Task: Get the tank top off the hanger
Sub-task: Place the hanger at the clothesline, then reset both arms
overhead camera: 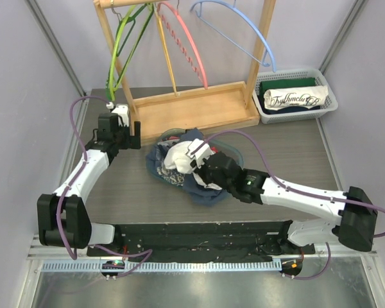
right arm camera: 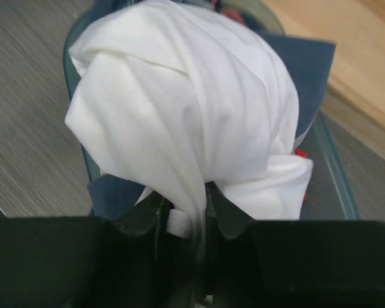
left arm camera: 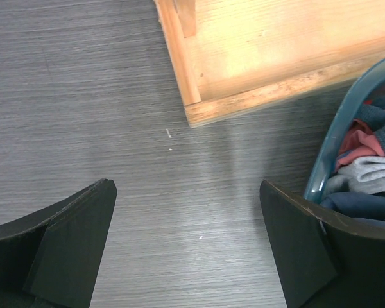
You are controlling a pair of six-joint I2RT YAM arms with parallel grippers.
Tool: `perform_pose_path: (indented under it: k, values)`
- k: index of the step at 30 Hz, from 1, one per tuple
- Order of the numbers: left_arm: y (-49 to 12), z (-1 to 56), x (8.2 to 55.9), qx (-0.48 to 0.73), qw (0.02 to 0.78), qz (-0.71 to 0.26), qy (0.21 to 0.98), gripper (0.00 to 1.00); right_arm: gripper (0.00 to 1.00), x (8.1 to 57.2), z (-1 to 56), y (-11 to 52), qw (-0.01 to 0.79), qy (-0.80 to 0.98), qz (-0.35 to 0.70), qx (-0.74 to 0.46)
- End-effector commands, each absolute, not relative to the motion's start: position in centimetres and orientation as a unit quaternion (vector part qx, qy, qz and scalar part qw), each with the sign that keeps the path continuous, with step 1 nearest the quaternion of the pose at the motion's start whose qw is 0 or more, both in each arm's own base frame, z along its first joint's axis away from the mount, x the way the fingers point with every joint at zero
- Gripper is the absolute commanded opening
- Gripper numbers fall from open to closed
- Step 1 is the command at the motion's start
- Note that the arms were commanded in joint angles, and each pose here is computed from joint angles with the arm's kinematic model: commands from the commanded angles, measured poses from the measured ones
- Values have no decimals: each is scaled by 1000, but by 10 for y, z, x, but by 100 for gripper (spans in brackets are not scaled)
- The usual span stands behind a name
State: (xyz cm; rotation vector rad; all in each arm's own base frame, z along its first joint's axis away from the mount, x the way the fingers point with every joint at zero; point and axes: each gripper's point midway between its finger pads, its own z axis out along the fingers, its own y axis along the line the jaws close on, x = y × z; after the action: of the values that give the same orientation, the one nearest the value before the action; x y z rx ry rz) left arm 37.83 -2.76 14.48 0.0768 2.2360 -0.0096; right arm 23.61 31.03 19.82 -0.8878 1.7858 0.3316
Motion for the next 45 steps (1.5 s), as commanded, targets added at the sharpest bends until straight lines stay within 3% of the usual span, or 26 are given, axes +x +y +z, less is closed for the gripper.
perform_pose_path:
  k: [1,5,6,10,11,18,25,29,33,37,45]
  values:
    - [-33,158,385,31,457,-22,889,100,31,228,153,312,468,782,153,-382]
    - [-44,162,381,47,465,-48,883,100,47,220,106,318,402,805,157,-408]
    - [-44,162,379,48,463,-50,884,100,59,218,100,317,393,813,159,-399]
    - [-45,164,376,58,463,-50,883,100,84,214,98,311,369,828,152,-393]
    - [-46,165,375,61,464,-51,882,100,99,214,114,311,382,823,159,-389]
    - [-49,167,374,73,454,-58,886,100,100,225,274,296,505,771,189,-339]
    - [-52,169,375,53,455,-70,886,100,100,221,335,239,573,756,161,-273]
    - [-51,165,374,56,456,-66,886,100,100,237,343,189,631,751,84,-178]
    - [-48,157,379,71,464,-54,881,100,100,266,304,158,686,722,30,-92]
    - [-49,170,403,94,511,-42,854,99,100,324,264,110,685,729,3,21]
    - [-42,189,426,87,551,-20,829,100,100,427,205,47,667,733,3,130]
